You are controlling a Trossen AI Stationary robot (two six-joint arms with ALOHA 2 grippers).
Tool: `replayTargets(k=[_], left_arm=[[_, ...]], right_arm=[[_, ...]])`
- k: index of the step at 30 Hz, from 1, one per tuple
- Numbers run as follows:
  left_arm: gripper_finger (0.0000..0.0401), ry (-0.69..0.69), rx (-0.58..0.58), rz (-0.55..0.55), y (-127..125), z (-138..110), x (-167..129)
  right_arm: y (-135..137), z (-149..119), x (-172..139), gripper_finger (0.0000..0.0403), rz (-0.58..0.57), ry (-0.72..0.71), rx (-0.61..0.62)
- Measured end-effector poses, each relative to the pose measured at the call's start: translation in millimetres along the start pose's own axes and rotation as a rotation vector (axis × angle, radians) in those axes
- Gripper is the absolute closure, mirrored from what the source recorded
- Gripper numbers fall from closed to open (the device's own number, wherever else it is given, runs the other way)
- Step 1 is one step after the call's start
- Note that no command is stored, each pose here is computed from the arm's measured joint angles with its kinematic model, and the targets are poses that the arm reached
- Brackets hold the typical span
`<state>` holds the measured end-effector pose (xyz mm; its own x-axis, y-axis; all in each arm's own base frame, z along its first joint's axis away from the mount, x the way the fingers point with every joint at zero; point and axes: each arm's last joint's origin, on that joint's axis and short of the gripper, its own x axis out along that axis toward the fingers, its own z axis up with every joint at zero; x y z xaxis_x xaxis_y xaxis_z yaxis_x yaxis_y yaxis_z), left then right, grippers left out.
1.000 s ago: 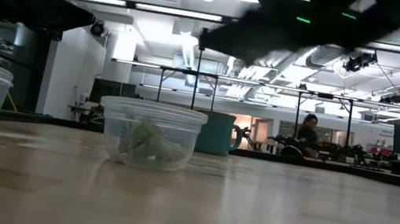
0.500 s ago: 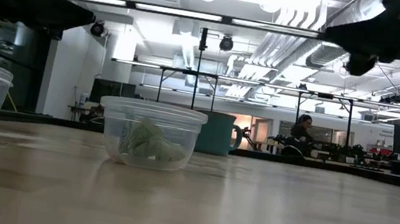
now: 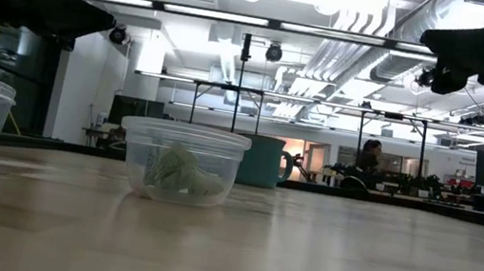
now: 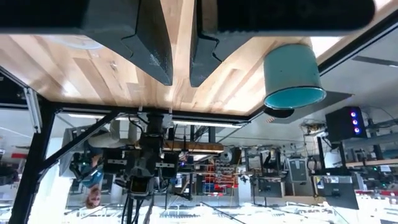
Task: Pick and place items into bin
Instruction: Return to Home Position
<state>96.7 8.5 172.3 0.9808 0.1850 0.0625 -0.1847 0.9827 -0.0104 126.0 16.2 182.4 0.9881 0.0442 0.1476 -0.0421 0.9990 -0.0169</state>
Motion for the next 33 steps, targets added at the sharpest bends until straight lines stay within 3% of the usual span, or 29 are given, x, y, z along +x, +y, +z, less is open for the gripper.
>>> replayTargets(k=[9,13,21,29,33], left_arm=[[0.0309,0.003,-0.003,-0.056,-2,0,0],[0.0309,0.003,-0.002,-0.059,-2,0,0],[0.0309,0.031,0.0,-0.058,-2,-2,0],[0.0309,0.052,-0.001,-0.056,-2,-2,-1],[0.0309,0.059,-0.005,-0.061,-2,-3,-1]], right_arm=[[-17,1,1,0.0402,0.025,-0.018,-0.092],[-28,9,-1,0.0403,0.047,-0.034,-0.07],[-33,-2,-9,0.0403,-0.104,0.131,0.074],[-19,-5,-12,0.0403,-0.182,0.134,0.033],[-15,-19,-15,0.0403,-0.221,0.219,0.09]])
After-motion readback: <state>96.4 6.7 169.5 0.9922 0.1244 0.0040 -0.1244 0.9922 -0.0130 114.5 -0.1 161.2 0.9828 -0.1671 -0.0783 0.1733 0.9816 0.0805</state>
